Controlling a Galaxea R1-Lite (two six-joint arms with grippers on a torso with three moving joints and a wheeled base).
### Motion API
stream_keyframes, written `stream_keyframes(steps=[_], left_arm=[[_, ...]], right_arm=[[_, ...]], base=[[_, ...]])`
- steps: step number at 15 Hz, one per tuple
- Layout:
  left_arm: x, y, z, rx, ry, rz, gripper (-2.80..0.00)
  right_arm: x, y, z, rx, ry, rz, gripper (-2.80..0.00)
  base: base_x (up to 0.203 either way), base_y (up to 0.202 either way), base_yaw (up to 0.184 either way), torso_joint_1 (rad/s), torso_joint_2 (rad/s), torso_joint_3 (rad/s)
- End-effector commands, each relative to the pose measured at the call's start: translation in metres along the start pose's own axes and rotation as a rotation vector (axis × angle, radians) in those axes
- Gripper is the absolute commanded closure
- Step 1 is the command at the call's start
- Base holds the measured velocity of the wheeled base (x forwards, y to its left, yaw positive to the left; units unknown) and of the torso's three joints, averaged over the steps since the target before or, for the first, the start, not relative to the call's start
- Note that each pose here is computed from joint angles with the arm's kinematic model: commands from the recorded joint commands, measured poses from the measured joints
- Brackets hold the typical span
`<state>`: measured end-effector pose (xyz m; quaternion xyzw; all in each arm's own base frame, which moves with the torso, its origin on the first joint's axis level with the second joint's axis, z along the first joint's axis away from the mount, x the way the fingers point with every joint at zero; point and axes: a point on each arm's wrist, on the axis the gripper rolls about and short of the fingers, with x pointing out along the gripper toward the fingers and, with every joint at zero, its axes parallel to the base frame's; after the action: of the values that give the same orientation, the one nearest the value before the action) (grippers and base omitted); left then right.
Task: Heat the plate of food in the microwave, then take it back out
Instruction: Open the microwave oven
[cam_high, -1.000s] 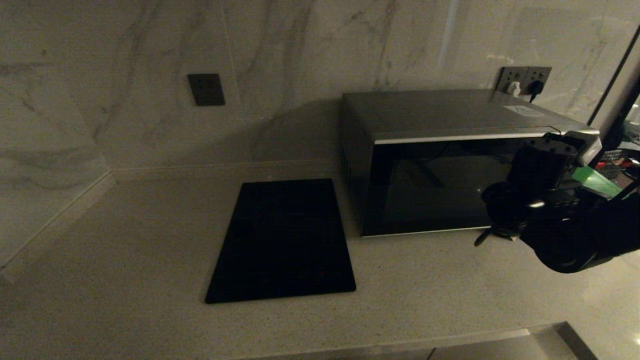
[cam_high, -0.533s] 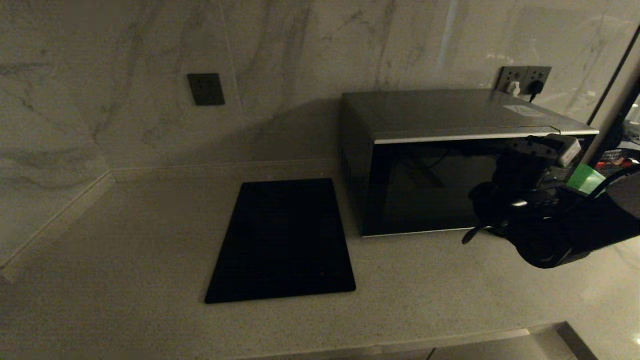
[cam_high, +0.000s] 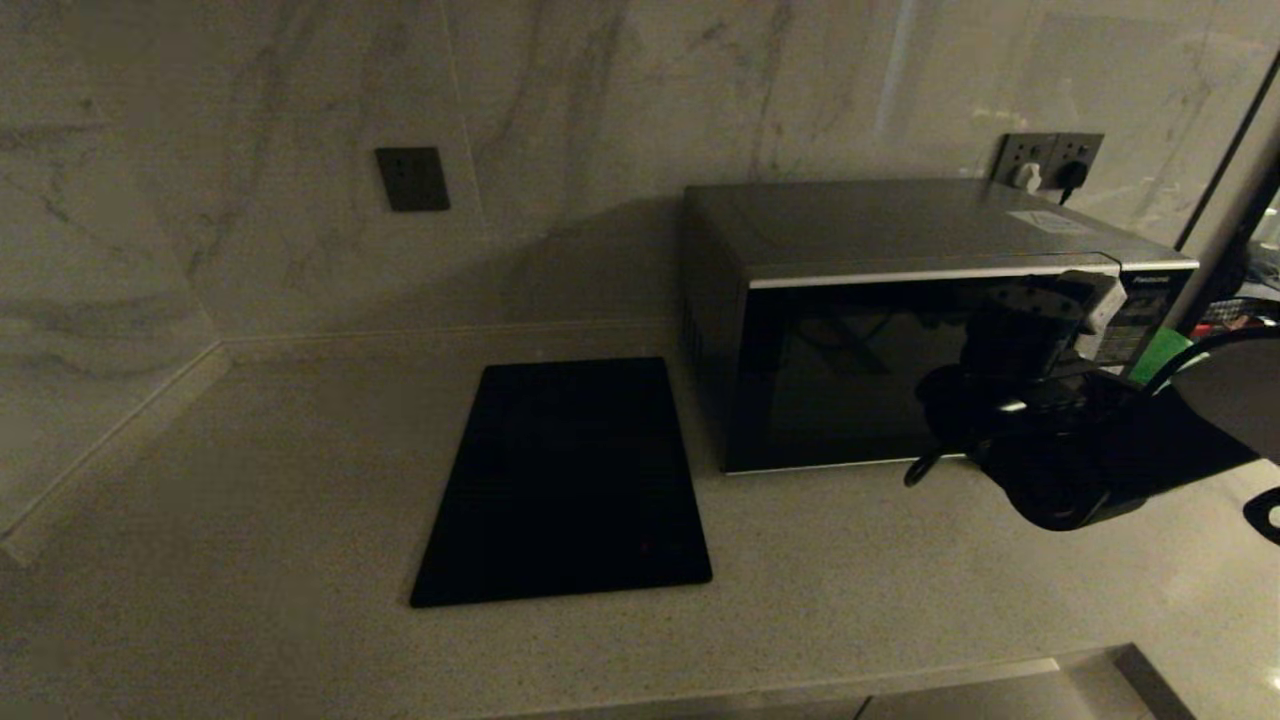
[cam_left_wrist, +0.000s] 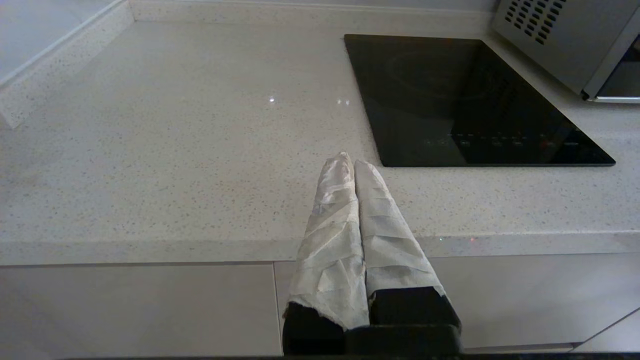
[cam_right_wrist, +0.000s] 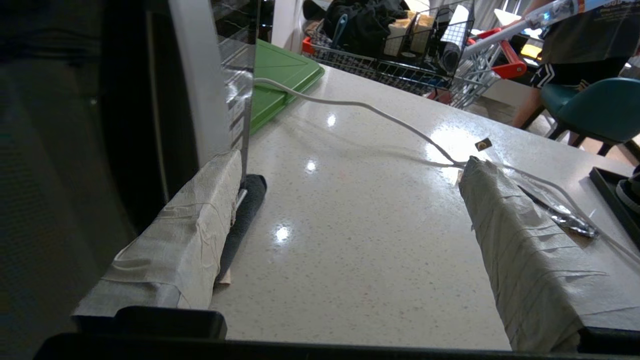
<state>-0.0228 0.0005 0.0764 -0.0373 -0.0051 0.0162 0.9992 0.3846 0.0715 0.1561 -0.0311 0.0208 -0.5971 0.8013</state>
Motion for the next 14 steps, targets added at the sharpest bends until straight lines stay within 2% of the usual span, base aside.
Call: stream_keyframes(steps=[1,7,14], left_arm=[[0.000,0.000,0.000,-0.001,0.001,0.001,0.00],[0.000,0.000,0.000,-0.001,0.001,0.001,0.00],[0.000,0.000,0.000,-0.001,0.001,0.001,0.00]], right_arm=[[0.001,0.008,-0.003,0.008,0.001,-0.009,-2.80],[0.003,0.029,-0.017,0.002,0.001,-0.011,-2.80],[0.016,0.043,-0.022,0.016,0.002,-0.040,-2.80]], base=[[0.000,0.000,0.000,0.000,0.00,0.000],[0.000,0.000,0.000,0.000,0.00,0.000],[0.000,0.000,0.000,0.000,0.00,0.000]])
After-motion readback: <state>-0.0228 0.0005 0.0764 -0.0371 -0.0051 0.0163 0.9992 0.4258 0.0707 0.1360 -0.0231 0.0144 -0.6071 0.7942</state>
